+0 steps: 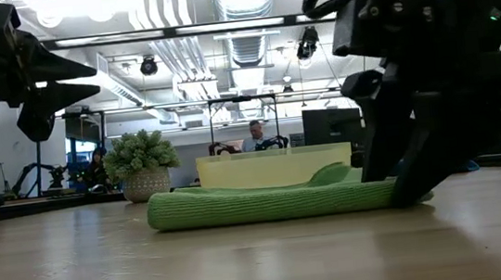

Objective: Fold microfiber towels
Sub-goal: Put the green towel into the yellow bin

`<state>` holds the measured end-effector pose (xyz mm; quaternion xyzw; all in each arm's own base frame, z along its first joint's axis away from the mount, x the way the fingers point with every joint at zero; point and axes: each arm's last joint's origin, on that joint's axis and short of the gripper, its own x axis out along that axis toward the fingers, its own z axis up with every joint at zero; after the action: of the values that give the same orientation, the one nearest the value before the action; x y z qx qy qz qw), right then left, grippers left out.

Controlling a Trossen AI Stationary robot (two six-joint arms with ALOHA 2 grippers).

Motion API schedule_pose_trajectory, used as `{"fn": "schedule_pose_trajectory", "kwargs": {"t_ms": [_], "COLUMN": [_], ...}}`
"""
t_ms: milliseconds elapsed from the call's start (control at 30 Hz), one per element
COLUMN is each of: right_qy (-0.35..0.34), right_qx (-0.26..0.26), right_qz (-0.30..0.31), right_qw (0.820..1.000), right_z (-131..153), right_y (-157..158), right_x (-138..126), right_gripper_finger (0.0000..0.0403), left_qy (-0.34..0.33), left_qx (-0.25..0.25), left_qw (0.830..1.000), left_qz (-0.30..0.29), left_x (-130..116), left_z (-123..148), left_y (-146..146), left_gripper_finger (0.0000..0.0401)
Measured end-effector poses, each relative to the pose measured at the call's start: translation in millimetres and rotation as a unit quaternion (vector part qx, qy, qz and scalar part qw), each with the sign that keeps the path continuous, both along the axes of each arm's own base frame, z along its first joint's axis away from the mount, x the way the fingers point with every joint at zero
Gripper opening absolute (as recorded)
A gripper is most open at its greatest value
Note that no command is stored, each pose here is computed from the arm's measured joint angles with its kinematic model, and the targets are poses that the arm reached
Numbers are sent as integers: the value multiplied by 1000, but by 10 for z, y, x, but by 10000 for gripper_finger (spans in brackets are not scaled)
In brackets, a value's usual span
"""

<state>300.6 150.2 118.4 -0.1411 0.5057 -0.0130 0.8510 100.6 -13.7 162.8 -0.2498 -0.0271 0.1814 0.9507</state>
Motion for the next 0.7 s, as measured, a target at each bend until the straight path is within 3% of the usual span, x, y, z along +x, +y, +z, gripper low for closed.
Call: {"fn": "schedule_pose_trajectory", "kwargs": {"t_ms": [267, 600, 700], "right_qy": [-11, -4, -2], "right_qx": [-33, -32, -33], "right_qz": [6, 10, 10], "right_qw": [999, 999, 999], "right_z": [-12, -12, 25], "right_y": [85, 96, 109], "right_x": [-69, -73, -46], "right_gripper_finger": [146, 28, 13], "left_qy": [22, 47, 53], "left_qx": [7, 15, 17], "left_qw": [1000, 999, 998], "left_qz": [0, -1, -1], "left_x": [25, 51, 57], "left_z": [-40, -86, -97], "left_y": [-8, -17, -19], "left_gripper_finger": [131, 132, 132]}}
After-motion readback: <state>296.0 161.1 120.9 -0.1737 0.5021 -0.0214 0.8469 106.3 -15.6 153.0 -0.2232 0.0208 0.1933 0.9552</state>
